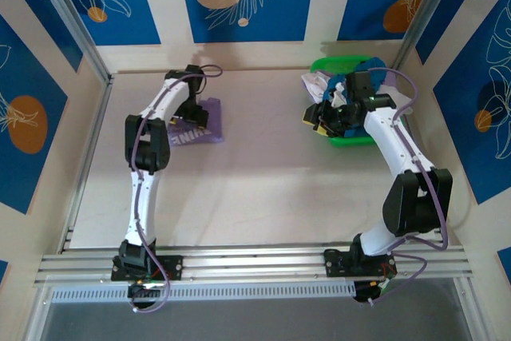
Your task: Fold and stack the t-shirts
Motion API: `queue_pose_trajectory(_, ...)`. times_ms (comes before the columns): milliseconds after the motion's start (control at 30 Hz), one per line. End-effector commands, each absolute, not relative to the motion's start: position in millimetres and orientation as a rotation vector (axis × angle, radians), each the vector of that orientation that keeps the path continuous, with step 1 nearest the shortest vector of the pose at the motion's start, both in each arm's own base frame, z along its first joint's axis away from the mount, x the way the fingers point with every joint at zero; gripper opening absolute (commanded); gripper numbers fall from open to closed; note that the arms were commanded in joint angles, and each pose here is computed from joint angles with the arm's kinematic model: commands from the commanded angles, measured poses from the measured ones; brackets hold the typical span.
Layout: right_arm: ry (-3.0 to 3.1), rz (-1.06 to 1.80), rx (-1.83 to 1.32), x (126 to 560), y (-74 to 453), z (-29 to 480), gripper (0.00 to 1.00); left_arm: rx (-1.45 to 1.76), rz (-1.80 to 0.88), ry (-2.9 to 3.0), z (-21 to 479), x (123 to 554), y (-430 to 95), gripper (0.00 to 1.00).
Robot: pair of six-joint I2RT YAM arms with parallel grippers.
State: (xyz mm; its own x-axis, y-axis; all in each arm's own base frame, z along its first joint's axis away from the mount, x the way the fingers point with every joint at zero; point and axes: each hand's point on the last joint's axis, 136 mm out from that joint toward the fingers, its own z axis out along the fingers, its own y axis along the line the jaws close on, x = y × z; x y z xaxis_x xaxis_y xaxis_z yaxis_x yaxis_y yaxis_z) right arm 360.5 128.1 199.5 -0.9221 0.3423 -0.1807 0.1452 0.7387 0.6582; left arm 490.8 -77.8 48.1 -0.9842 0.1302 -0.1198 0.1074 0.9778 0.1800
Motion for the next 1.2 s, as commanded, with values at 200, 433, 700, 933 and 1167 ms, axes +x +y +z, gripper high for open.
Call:
queue_pose_trajectory(200,2.647,1.027,0.364,347.2,127.3,206.2,0.51,0.069,-0.002,2.976,71.3,477.6,-115.6,0.91)
queue_pose_trajectory(433,2.639,1.035,0.363,348.9,126.1,209.0,0.52,0.067,0.1,3.051,39.6,460.1,-99.3,0.92)
queue_pose_trajectory(700,2.639,1.044,0.366,348.9,126.6,209.7,0.52,0.156,0.189,3.107,20.4,458.7,-70.3,0.93)
queue_pose_trajectory(933,2.649,1.058,0.362,346.2,129.6,210.2,0.52,0.136,0.216,3.12,17.1,475.7,-24.7,0.93)
queue_pose_trajectory(1167,2.691,1.072,0.329,344.5,138.1,204.2,0.53,0.182,0.254,3.062,26.3,507.2,15.2,0.95)
